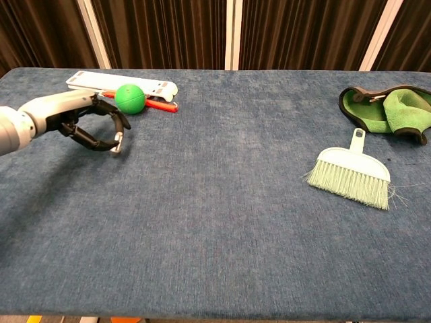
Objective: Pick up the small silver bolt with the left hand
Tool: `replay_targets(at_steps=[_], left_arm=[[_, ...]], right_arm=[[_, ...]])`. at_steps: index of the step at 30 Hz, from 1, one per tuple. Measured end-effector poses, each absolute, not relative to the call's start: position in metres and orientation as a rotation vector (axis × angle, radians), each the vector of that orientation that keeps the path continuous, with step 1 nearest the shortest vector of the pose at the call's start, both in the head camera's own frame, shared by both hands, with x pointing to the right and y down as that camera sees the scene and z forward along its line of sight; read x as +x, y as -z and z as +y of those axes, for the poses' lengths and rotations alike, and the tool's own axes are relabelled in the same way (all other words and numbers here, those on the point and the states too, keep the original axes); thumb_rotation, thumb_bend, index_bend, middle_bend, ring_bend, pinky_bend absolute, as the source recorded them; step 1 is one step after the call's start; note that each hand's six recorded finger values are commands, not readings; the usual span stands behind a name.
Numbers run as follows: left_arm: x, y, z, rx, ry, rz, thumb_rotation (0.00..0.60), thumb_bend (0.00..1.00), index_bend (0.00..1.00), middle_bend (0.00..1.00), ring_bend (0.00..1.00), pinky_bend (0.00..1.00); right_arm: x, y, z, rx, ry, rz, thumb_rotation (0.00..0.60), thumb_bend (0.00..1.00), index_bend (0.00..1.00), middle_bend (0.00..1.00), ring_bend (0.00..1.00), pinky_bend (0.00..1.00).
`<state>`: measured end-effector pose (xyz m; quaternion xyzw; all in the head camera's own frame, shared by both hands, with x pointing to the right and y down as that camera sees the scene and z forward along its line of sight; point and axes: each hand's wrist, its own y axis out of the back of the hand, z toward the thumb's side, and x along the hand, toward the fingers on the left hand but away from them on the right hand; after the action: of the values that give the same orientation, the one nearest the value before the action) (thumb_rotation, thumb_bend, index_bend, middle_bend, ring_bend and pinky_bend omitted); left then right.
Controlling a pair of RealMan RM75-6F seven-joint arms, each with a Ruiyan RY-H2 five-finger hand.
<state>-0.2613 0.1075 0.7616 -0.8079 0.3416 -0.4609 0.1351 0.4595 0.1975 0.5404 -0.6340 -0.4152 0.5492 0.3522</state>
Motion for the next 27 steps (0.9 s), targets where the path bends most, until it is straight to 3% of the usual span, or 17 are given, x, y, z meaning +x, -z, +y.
replay_targets(at_steps=[27], left_arm=[[-0.293, -0.767, 0.116, -2.299, 1.331, 1.100, 0.600, 0.37, 0.45, 0.24, 0.07, 0.00]], right_arm=[[0.458, -0.539, 0.197, -1.641, -1.417, -1.072, 0.600, 0.19, 0.00, 0.05, 0.00, 0.00]])
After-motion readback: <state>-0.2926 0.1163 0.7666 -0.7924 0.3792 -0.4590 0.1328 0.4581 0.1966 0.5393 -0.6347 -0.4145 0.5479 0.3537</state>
